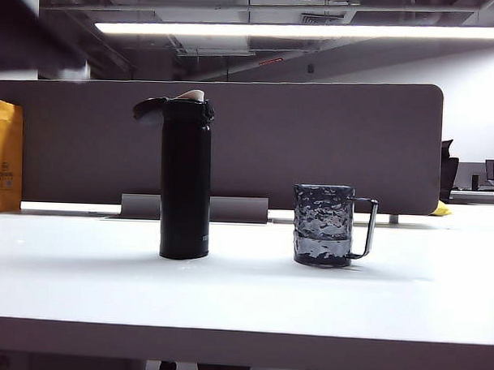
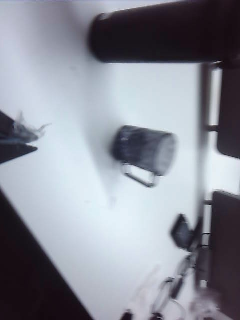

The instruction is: Pick up the black thermos, pour some water into the cup, then place the black thermos back on the table.

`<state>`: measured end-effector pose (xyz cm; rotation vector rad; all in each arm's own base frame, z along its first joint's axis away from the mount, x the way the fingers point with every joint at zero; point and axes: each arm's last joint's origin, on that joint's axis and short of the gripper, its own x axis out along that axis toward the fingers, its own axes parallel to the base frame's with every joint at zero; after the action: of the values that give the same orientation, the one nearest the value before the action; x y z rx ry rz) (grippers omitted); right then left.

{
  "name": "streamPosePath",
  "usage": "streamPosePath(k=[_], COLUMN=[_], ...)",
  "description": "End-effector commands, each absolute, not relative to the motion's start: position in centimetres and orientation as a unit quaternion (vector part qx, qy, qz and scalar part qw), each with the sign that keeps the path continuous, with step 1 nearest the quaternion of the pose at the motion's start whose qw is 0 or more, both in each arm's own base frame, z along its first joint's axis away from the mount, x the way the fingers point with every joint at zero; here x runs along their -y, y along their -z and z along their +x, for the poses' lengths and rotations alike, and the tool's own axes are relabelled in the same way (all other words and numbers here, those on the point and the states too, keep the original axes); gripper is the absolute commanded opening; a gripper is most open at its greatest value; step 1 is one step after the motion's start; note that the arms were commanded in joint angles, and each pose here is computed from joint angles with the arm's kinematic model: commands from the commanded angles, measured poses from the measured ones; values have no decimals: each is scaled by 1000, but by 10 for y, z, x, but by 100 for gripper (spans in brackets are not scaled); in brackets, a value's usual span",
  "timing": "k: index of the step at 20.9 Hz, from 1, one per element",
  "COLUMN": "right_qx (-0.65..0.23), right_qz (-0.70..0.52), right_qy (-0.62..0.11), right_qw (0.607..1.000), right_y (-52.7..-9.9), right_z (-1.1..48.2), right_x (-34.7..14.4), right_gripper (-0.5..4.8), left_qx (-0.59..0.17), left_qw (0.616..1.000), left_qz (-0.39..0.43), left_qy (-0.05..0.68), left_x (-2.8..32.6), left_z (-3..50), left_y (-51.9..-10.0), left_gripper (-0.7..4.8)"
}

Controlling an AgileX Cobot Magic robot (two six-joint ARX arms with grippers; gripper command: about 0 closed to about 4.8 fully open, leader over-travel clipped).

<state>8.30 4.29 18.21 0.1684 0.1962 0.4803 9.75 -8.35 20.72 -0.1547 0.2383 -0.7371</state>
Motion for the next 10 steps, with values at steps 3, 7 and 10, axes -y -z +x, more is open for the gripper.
streamPosePath(k=[3,7,10], right_qx=[-102,-116,-128], right_qz=[86,84,81], right_qy=[-260,-273,-269], right_qw=[956,951,951], right_y=[-173,-163,-154], right_z=[83,84,85], right_x=[-45,-46,-46], right_gripper=[-6,-6,-6], left_qx=[-144,-170,-171], left_qw=[909,906,906], left_qz=[-71,-65,-71], left_qy=[386,381,381], left_x=[84,83,82], left_z=[96,94,93], left_y=[-186,-165,-152], left_gripper=[-6,-6,-6])
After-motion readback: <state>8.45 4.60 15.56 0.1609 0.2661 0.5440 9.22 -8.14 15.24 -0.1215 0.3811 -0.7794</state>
